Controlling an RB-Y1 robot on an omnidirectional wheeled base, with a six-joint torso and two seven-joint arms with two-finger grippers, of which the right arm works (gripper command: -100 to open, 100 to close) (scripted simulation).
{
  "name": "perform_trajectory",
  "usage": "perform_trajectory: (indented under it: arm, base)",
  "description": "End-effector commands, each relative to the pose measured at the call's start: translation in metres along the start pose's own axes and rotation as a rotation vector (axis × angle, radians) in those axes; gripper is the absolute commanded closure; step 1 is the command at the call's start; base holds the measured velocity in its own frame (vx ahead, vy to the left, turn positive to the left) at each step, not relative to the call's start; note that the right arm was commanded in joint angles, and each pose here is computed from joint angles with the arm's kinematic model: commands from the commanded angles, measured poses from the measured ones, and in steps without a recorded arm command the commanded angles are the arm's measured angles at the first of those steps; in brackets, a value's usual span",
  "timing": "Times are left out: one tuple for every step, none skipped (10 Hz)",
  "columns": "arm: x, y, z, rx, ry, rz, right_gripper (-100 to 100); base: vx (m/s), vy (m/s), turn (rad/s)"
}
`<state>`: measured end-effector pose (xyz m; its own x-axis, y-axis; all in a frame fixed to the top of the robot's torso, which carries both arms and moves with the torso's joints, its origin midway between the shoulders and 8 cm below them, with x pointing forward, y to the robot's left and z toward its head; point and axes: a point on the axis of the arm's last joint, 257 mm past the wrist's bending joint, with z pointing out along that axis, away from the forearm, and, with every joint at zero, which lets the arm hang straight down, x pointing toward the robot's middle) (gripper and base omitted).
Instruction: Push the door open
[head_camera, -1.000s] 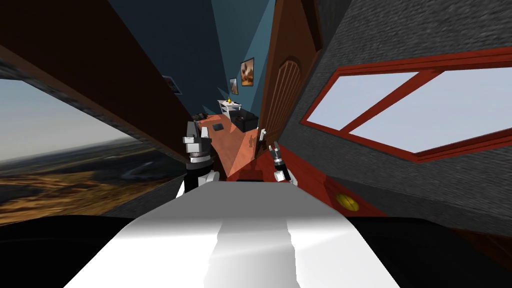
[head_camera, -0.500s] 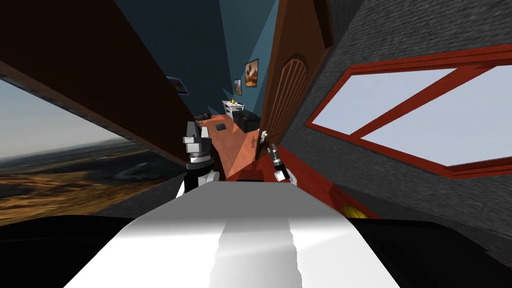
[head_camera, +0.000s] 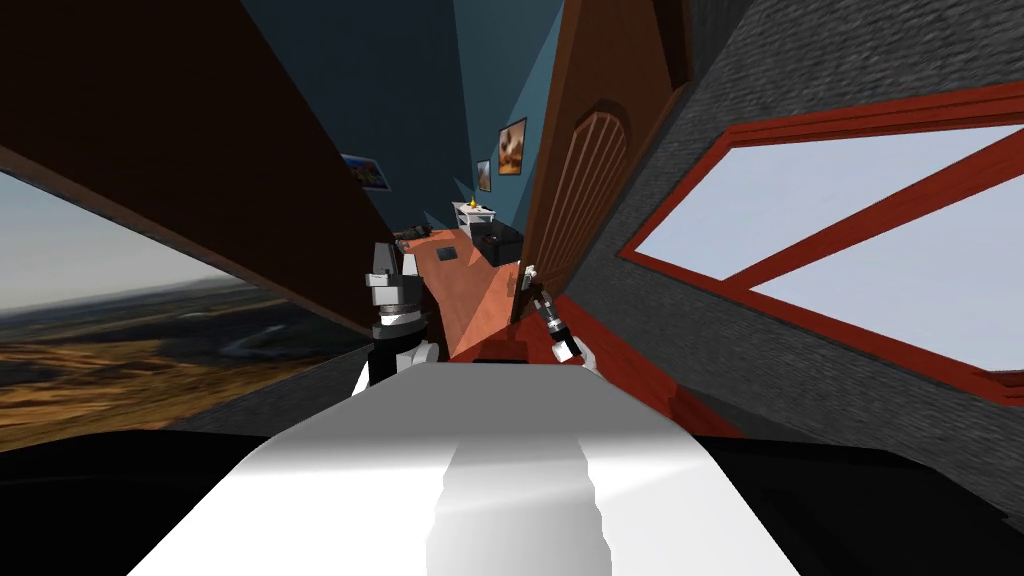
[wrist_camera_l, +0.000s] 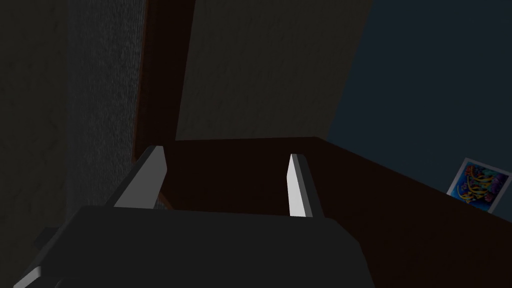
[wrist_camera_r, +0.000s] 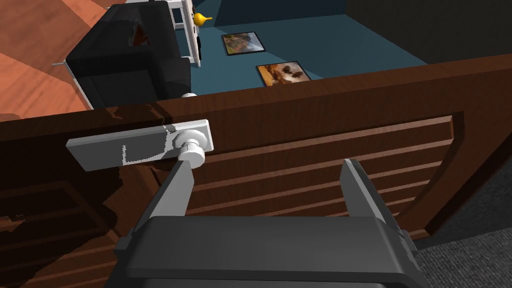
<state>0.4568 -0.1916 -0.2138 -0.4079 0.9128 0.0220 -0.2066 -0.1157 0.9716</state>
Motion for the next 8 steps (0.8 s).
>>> perform_trajectory:
  arm:
    - [-0.003, -0.012, -0.0012, 0.031, 0.011, 0.003, -100]
    - [-0.008, -0.022, -0.0037, 0.059, 0.019, 0.004, -100]
    - [-0.011, -0.027, -0.005, 0.072, 0.022, 0.004, -100]
    - [-0.017, -0.036, -0.0078, 0.099, 0.028, 0.002, -100]
    - [-0.02, -0.04, -0.0091, 0.111, 0.03, 0.002, -100]
    - [-0.026, -0.047, -0.0119, 0.134, 0.033, 0.0, -100]
    - [-0.033, -0.054, -0.0148, 0.156, 0.035, -0.003, -100]
    - [-0.038, -0.06, -0.0173, 0.174, 0.037, -0.005, -100]
  base:
    - [0.137, -0.138, 0.095]
    - [0.132, -0.141, 0.131]
    - [0.114, -0.1, 0.11]
    - [0.112, -0.094, 0.134]
    - [0.101, -0.086, 0.105]
    - [0.126, -0.089, 0.101]
    - [0.135, -0.117, 0.113]
    - [0.124, -0.14, 0.128]
